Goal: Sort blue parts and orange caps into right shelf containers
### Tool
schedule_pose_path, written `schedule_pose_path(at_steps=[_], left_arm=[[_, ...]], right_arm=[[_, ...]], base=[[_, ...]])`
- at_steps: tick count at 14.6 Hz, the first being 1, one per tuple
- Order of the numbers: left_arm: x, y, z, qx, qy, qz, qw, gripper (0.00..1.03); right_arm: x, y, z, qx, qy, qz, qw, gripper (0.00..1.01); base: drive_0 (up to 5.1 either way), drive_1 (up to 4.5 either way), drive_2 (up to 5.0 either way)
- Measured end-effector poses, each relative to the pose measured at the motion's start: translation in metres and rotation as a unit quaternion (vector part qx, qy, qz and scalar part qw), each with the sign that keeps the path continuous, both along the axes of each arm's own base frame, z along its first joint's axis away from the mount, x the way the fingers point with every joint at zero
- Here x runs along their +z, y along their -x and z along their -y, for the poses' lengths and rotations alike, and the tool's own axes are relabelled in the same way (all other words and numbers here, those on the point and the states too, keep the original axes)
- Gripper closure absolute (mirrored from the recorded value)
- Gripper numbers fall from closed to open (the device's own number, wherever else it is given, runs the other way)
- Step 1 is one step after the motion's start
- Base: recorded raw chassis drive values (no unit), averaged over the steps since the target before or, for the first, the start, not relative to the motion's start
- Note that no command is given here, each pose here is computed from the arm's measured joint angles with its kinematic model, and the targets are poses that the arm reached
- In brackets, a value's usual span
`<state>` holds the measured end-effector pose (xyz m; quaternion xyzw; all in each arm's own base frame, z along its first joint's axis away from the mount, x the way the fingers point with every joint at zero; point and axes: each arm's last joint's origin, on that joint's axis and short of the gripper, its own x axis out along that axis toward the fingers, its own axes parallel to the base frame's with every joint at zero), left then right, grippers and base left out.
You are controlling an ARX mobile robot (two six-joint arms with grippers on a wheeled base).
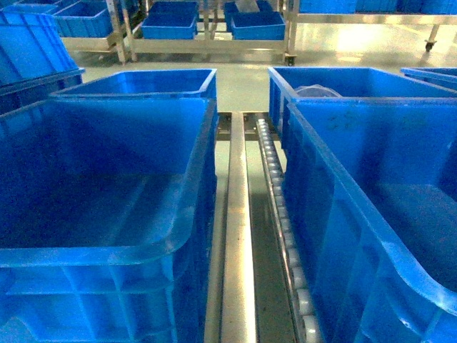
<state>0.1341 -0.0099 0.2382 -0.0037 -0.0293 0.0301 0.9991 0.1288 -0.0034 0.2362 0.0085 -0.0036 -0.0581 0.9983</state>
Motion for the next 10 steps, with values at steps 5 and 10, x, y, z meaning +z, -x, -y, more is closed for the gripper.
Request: schedule_pose_path(at_steps=[5,10], left_arm=[[-0.01,-0.095,0.0,-0.068,0.015,-0.145,0.987,0.59],[-0.018,-0.089,0.008,-0.089,0.021,-0.146,0.985,0.03]], right_arm=[[-0.009,-0.085,0.0,0.084,-0.067,-0.133,0.9853,0.57],[-0.009,-0.083,-0.008,0.098,-0.068,-0.127,0.9847,0.06]], base=[[0.0,0.0,0.0],[0.0,0.0,0.0]])
